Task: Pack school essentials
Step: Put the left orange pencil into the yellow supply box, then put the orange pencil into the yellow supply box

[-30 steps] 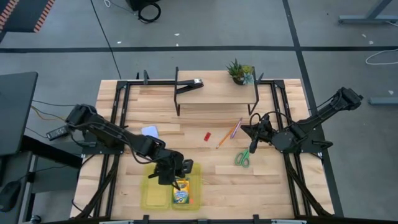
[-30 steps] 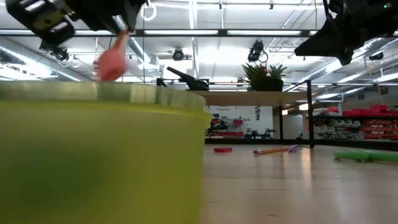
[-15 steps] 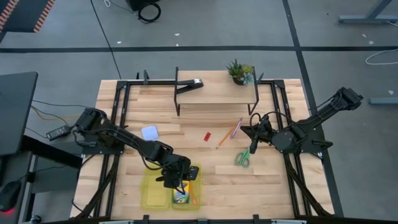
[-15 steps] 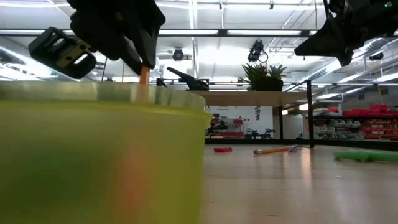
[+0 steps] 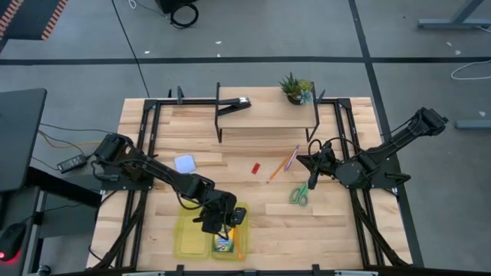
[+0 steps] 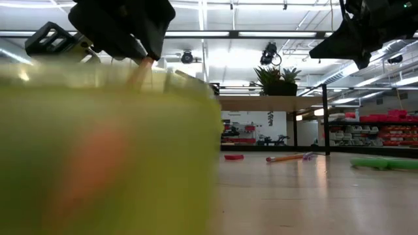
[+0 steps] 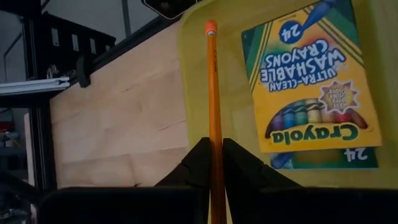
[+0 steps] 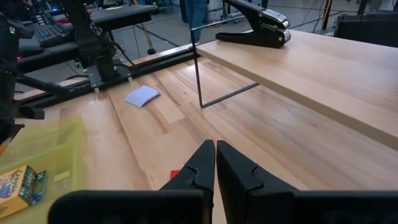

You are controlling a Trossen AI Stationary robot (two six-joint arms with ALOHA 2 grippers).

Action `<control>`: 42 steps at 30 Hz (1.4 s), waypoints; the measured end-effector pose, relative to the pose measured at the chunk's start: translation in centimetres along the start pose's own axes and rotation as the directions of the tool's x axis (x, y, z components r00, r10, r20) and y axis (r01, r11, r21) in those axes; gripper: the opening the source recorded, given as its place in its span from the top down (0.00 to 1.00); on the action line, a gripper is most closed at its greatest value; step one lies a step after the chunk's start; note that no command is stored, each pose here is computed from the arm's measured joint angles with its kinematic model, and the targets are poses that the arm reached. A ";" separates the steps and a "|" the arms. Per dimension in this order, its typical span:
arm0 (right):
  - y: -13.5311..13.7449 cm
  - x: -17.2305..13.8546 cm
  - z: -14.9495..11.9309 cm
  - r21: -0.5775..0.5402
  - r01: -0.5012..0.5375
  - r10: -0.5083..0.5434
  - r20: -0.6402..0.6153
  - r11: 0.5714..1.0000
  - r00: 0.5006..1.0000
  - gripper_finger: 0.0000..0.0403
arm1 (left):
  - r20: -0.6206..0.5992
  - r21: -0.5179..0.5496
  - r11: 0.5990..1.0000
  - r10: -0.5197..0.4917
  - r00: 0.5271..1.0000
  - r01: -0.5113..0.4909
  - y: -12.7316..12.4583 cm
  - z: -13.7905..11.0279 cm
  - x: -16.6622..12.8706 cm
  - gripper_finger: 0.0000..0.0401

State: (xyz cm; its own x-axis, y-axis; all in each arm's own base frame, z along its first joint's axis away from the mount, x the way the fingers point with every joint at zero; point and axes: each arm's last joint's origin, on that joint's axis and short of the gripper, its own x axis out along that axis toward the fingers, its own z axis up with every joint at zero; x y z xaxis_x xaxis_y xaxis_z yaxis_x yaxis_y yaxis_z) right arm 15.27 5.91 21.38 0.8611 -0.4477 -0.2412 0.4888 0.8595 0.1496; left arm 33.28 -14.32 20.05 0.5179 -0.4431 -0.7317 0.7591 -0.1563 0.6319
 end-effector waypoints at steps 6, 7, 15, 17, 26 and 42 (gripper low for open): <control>0.0 0.0 0.0 0.000 0.000 0.000 0.000 1.000 1.000 0.94 | 0.023 -0.005 1.000 -0.001 1.000 0.001 0.0 0.1 0.0 0.89; 0.0 0.0 0.0 0.000 0.000 0.000 0.000 1.000 1.000 0.94 | 0.023 -0.005 1.000 -0.001 1.000 0.001 0.0 0.1 0.0 0.89; 0.0 0.0 0.0 0.001 0.000 0.000 0.000 1.000 1.000 0.94 | 0.024 -0.005 1.000 -0.002 1.000 0.002 0.0 0.1 0.0 0.89; 0.0 0.0 0.0 0.001 0.000 0.000 0.000 1.000 1.000 0.94 | 0.025 -0.001 1.000 -0.003 1.000 0.003 0.0 0.1 0.0 0.87; 0.0 0.0 0.0 0.002 0.000 0.000 0.000 1.000 1.000 0.94 | 0.019 -0.016 1.000 0.000 1.000 0.000 0.1 -0.2 -0.1 0.66; -0.1 0.0 0.1 0.001 0.027 -0.027 0.015 1.000 1.000 0.94 | -0.049 -0.568 0.800 0.204 0.978 -0.196 2.1 -4.2 -0.3 0.68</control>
State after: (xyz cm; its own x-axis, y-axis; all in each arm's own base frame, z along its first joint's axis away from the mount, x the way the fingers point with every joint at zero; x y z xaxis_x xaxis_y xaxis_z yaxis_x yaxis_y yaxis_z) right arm 15.24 5.83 21.42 0.8498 -0.4740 -0.2308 0.5116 0.8470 0.1444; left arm 36.34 -10.84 20.55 0.6808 -0.4214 -0.5991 0.7296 0.4627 0.5035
